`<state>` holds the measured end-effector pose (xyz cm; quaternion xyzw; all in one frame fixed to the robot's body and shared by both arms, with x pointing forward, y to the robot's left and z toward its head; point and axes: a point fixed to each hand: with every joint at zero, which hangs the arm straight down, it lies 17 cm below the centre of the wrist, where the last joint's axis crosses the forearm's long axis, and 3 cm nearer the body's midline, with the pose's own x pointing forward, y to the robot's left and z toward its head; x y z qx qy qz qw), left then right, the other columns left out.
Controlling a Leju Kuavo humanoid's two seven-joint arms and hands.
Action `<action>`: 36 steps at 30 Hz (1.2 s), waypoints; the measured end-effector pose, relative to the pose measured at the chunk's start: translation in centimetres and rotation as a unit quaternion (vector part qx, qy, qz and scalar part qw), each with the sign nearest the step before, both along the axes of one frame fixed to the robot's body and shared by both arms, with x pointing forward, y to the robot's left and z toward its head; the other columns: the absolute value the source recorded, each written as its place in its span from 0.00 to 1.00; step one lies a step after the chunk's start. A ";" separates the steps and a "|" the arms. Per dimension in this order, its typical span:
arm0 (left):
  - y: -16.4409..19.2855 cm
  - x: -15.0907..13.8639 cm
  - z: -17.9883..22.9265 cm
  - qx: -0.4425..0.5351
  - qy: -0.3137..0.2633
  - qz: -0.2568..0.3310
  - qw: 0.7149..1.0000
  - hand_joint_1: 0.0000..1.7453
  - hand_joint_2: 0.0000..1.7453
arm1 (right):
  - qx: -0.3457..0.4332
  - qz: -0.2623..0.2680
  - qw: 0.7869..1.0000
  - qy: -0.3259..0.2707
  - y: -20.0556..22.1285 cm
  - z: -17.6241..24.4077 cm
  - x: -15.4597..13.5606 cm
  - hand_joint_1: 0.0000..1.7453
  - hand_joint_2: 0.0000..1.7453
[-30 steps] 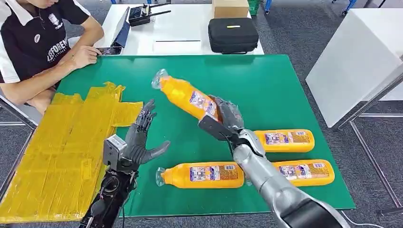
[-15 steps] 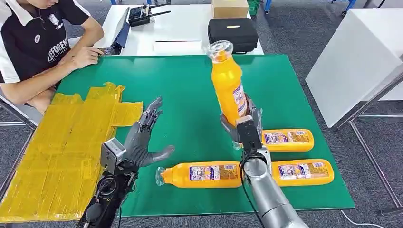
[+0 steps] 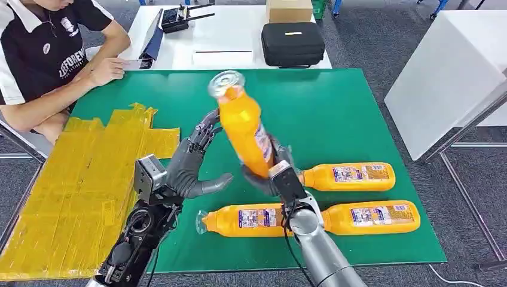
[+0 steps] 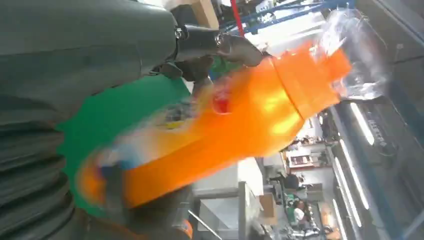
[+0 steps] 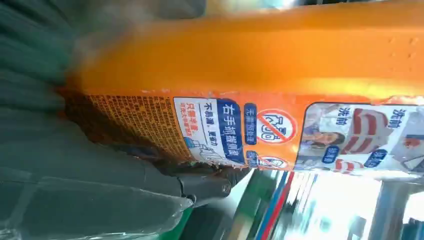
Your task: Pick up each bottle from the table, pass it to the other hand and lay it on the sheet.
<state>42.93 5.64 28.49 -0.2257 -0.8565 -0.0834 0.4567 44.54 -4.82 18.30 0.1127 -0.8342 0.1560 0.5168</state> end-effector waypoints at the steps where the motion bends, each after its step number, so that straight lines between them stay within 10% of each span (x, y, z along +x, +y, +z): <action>1: 0.0 0.1 0.2 -0.002 -0.002 0.000 1.000 0.00 1.00 | -0.001 0.032 0.999 0.000 1.4 0.1 -0.9 1.00 1.00; 5: 0.0 0.4 0.3 -0.006 0.000 -0.001 1.000 0.00 1.00 | -0.016 0.117 0.993 -0.003 5.3 -0.3 -4.0 1.00 1.00; 22: -0.3 0.0 -2.0 -0.006 0.021 -0.005 1.000 0.00 1.00 | -0.058 0.161 0.985 -0.012 6.6 -2.0 -6.5 1.00 1.00; 24: -0.3 0.1 -2.2 -0.005 0.024 -0.007 1.000 1.00 1.00 | -0.064 0.161 0.985 -0.014 6.5 -2.2 -6.6 1.00 1.00; 36: -0.5 0.1 -2.8 -0.012 0.028 -0.007 1.000 1.00 1.00 | -0.070 0.145 0.987 -0.021 5.6 -2.4 -6.4 1.00 1.00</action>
